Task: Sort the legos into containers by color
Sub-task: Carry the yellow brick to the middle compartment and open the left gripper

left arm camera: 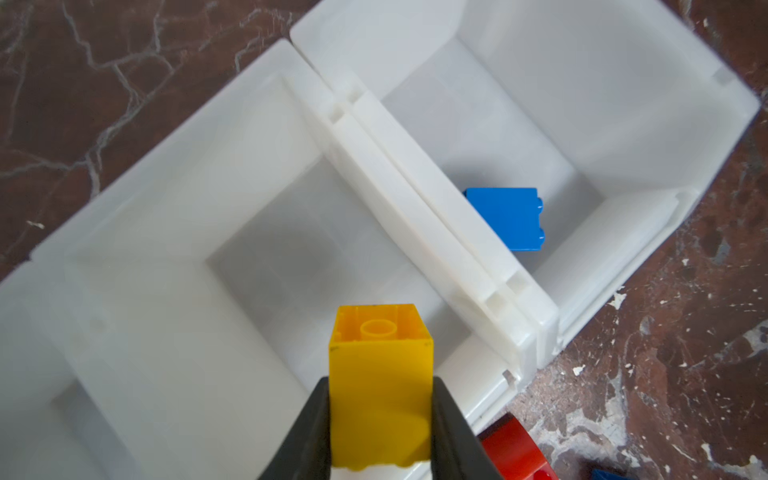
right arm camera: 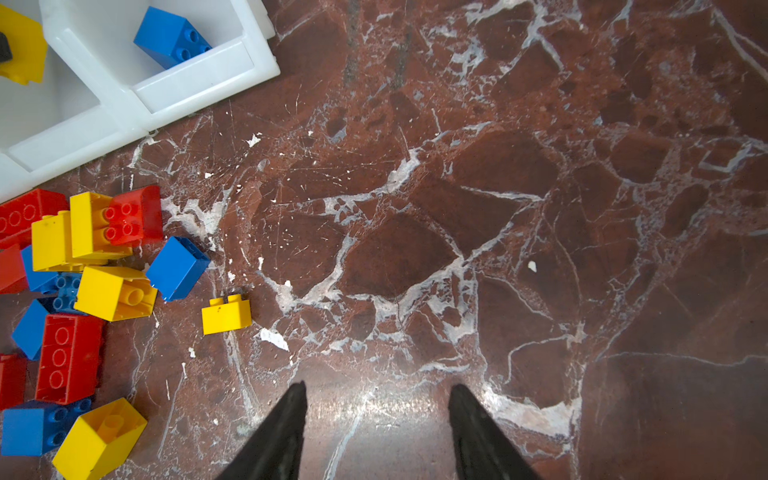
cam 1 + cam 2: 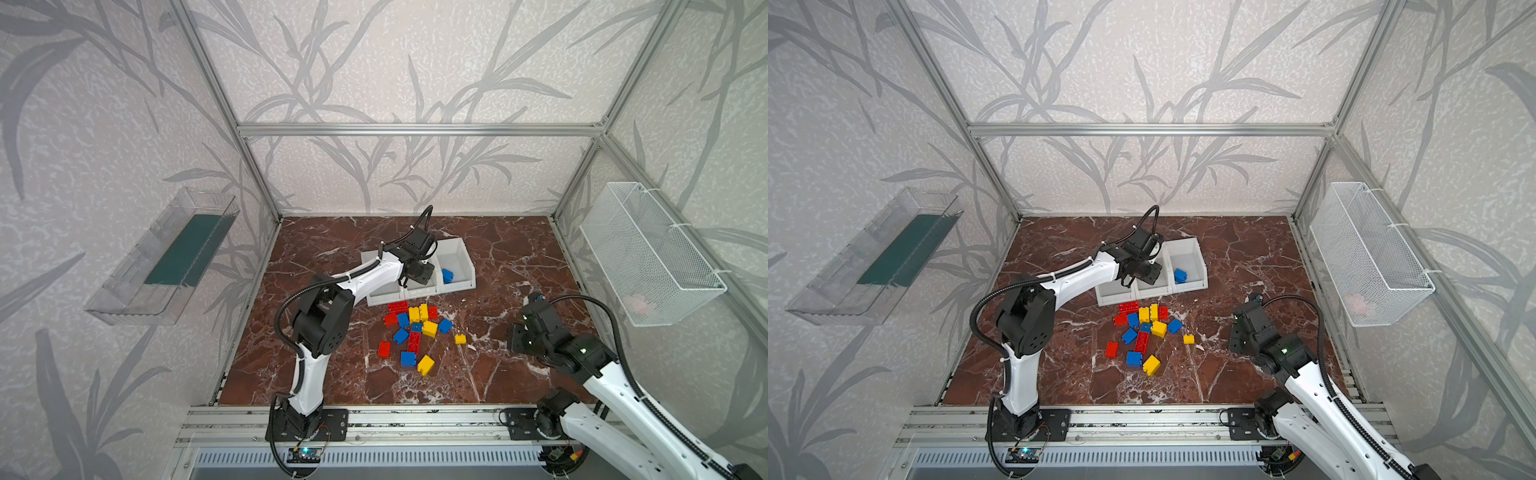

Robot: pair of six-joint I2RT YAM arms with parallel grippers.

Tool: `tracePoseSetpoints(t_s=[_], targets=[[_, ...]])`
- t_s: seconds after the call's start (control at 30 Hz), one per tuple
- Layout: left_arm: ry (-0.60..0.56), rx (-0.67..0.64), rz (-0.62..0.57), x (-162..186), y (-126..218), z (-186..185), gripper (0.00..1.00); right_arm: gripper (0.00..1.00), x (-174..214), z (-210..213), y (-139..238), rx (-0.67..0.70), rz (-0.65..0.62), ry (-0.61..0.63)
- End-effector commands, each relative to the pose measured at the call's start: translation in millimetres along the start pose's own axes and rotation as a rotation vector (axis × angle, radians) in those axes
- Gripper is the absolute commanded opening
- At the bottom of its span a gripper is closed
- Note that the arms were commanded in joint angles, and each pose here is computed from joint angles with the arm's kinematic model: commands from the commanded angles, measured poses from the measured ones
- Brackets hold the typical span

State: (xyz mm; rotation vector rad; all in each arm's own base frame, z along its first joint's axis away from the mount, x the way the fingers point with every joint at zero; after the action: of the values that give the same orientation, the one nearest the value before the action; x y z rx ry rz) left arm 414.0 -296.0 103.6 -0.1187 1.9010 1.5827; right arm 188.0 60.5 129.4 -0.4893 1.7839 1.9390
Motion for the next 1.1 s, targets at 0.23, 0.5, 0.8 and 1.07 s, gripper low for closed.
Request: tracePoseSetpoints(t_s=[0.23,0.5,0.8,1.07], targets=[[0.012,-0.005,-0.047,-15,26,3,0.66,0.56,1,1,-1,0.007,0.013,0.007],[0.082,0.015,-0.137,-24,65,12,0.67,0.56,1,2,1,0.001,0.012,0.015],[0.215,-0.008,-0.267,0,123,50,0.69,0.55,-5,53,-4,-0.040,0.024,0.202],[0.379,-0.106,-0.289,62,153,101,0.73,0.55,16,130,-19,-0.122,0.095,0.383]])
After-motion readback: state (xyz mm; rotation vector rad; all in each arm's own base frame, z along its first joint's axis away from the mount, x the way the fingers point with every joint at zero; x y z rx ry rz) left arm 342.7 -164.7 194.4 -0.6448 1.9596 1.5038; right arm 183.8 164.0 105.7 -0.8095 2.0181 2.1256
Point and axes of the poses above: each gripper's point midway between its finger pads, its own y axis back along the fingers, its own z axis along the line the jaws close on, x = y × z, the point moved 1 cm from there along y, back along the fingers, and after that the axes turned 7 degrees about y, right-handed, at the moved point
